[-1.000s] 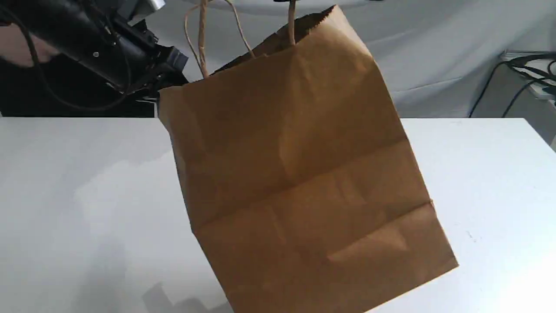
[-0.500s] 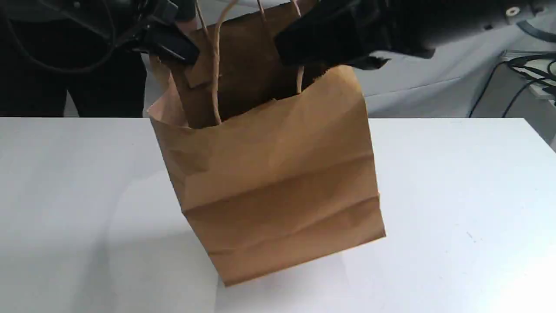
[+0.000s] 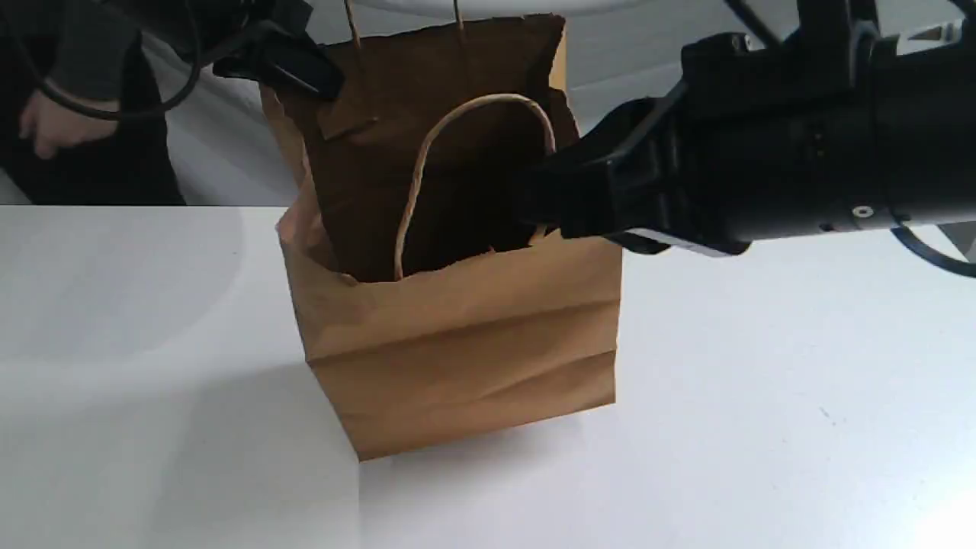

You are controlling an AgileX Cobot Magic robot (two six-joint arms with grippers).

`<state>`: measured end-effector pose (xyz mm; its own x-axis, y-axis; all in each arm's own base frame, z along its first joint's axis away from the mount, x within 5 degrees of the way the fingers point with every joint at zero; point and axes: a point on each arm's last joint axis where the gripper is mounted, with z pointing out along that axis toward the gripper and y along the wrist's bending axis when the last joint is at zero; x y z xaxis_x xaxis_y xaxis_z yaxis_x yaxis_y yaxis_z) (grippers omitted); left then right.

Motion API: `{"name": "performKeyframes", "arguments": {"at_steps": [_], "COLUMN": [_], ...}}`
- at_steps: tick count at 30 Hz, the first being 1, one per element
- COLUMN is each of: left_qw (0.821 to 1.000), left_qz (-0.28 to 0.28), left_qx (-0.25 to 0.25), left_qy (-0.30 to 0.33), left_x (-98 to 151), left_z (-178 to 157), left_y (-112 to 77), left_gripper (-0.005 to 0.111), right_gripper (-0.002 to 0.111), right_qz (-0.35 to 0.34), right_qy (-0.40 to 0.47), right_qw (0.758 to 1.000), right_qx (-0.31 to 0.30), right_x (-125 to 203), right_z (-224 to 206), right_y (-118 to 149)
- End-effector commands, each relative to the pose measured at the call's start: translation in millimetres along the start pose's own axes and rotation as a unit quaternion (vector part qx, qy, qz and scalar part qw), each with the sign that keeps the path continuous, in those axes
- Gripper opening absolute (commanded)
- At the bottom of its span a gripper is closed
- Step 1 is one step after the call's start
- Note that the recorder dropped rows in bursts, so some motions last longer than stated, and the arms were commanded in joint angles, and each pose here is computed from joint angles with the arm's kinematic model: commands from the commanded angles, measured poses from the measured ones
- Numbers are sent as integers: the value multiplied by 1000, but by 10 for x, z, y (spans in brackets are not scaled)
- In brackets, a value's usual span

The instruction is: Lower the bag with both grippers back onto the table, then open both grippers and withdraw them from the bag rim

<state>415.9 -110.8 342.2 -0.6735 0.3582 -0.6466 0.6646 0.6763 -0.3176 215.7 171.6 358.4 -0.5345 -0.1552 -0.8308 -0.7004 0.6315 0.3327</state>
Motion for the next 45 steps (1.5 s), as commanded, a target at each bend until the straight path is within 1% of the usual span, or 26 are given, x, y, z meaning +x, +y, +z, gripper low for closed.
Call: {"name": "performKeyframes", "arguments": {"at_steps": [1,4,8,15,19,20,23,27,29,36,41,45], "left_qw": [1000,999,998,998,998,998,998,997,997,997,997,998], "left_qz": [-16,-36,-49,-49,-48,-47,-47,-58,-63,-57,-47,-37], "left_qx": [10,33,43,43,43,43,43,47,48,49,54,51], "left_qy": [4,6,11,16,16,16,16,13,11,7,9,-3], "left_x": [-17,9,40,52,52,52,52,43,37,14,-4,-45], "left_z": [177,309,424,434,434,434,434,425,415,338,224,98], "left_y": [-16,35,96,102,102,102,102,90,80,27,-61,-143], "left_gripper": [0,0,0,0,4,7,24,50,56,57,57,57], "right_gripper": [0,0,0,0,0,0,0,0,0,0,0,0], "right_qz": [23,17,-2,14,17,17,17,17,17,17,17,17], "right_qy": [-20,-16,7,40,47,47,44,43,42,40,38,38], "right_qw": [999,1000,1000,999,999,999,999,999,999,999,999,999], "right_qx": [-12,-10,2,13,14,14,16,17,17,19,20,21], "right_x": [-22,-14,33,244,291,291,287,284,283,279,276,275], "right_z": [-26,-17,49,167,179,179,179,179,179,180,180,180], "right_y": [39,31,-22,-118,-131,-131,-135,-137,-138,-140,-143,-144]}}
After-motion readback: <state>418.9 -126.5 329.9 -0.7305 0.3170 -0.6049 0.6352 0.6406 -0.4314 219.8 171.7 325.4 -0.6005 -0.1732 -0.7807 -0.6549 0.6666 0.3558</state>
